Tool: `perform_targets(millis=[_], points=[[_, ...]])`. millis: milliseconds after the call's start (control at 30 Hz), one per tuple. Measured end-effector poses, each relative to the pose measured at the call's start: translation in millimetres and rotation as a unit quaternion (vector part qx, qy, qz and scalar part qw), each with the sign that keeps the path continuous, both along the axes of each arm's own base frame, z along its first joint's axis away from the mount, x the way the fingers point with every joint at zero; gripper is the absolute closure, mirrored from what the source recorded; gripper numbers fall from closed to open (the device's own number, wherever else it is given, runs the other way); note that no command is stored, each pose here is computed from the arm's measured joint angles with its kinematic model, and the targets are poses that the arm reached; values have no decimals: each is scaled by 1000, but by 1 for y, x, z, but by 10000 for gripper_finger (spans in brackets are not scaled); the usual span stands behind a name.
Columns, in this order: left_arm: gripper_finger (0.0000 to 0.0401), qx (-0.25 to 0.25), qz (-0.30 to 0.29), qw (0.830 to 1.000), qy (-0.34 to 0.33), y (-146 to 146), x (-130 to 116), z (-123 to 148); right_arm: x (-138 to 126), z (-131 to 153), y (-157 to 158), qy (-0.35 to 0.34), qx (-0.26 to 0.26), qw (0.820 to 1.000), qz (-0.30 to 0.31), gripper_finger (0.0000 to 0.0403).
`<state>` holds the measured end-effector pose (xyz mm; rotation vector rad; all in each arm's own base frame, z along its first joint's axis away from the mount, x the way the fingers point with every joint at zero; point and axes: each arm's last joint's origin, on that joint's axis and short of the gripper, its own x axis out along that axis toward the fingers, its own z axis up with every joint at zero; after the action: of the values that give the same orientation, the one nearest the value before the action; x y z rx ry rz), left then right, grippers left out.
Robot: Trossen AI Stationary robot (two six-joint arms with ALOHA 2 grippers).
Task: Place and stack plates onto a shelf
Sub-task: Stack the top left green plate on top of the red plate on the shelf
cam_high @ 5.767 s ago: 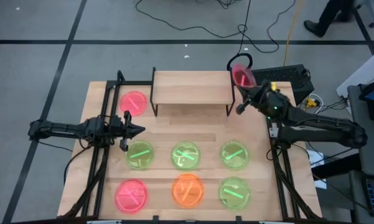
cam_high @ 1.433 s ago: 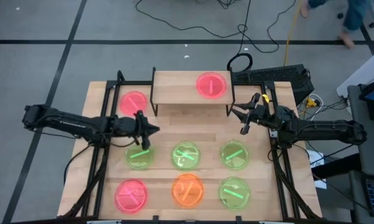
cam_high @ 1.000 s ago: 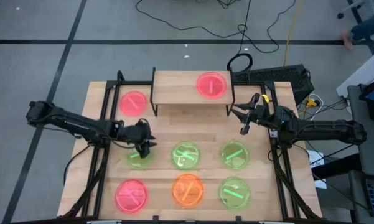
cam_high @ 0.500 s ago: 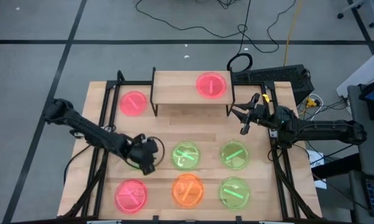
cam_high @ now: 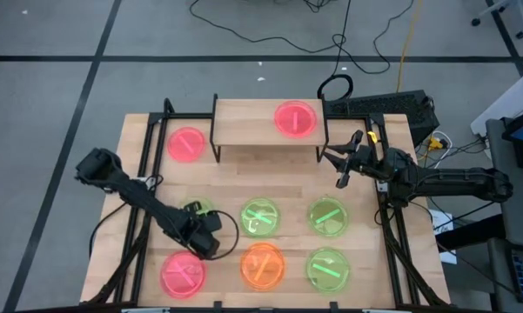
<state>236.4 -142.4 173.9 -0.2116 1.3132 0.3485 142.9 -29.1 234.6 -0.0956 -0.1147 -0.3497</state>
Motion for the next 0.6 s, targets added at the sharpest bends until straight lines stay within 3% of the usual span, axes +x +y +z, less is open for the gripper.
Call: perform_targets(millis=[600], points=[[241, 14, 42, 995, 91, -5, -5, -29, 0, -1, 0, 6, 5, 1000, 1, 312]])
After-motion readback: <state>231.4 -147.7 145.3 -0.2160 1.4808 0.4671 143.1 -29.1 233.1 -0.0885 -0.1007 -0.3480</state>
